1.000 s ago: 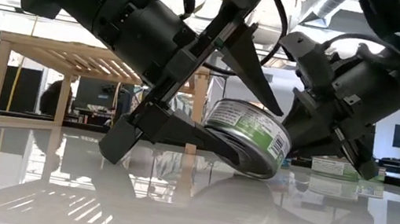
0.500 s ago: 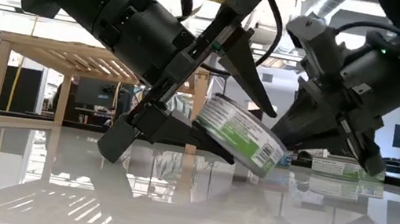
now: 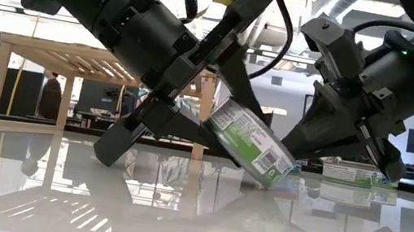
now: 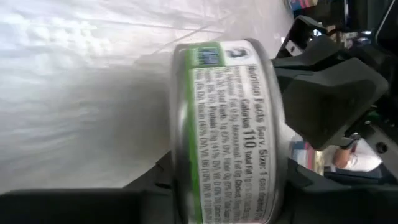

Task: Stack canned seafood by type on shelf
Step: Stack the green tuna can on top of the green tuna can on the shelf

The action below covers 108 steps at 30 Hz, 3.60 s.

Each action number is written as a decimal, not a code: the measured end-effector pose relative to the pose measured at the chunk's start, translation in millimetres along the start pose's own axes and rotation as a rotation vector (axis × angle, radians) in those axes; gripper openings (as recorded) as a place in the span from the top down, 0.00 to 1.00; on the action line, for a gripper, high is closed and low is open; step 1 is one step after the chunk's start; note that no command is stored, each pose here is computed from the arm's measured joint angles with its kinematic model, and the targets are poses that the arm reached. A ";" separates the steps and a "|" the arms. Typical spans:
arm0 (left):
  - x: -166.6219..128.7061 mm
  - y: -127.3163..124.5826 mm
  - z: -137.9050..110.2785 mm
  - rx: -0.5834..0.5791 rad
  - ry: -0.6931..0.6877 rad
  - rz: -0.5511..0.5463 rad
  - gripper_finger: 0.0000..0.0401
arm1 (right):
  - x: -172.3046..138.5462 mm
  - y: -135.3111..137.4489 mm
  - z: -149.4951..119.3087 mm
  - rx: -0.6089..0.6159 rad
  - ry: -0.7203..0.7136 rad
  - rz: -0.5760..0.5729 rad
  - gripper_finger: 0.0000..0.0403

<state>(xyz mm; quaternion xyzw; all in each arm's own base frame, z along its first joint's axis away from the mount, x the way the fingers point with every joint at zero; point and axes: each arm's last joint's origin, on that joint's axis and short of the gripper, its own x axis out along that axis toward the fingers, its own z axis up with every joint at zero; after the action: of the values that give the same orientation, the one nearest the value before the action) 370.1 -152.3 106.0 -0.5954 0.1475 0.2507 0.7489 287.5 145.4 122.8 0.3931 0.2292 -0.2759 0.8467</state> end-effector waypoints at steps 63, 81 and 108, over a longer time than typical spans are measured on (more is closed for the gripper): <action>-172.6 -115.2 352.5 0.129 -0.358 -0.101 0.69 | -90.0 -13.3 -12.0 -0.527 -0.116 -0.089 0.81; -149.3 -77.0 388.6 0.048 -0.303 0.078 0.69 | -83.0 -18.0 -2.5 -0.573 -0.136 -0.159 0.81; -146.6 -74.8 392.9 -0.003 -0.376 0.103 0.62 | -92.6 -13.4 17.1 -0.647 -0.140 -0.146 0.81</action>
<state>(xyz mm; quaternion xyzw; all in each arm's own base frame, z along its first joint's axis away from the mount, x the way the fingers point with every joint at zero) 259.0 185.5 340.6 -0.5310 0.0348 0.3960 0.7484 212.9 151.2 181.5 0.0668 0.2736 -0.2752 0.9192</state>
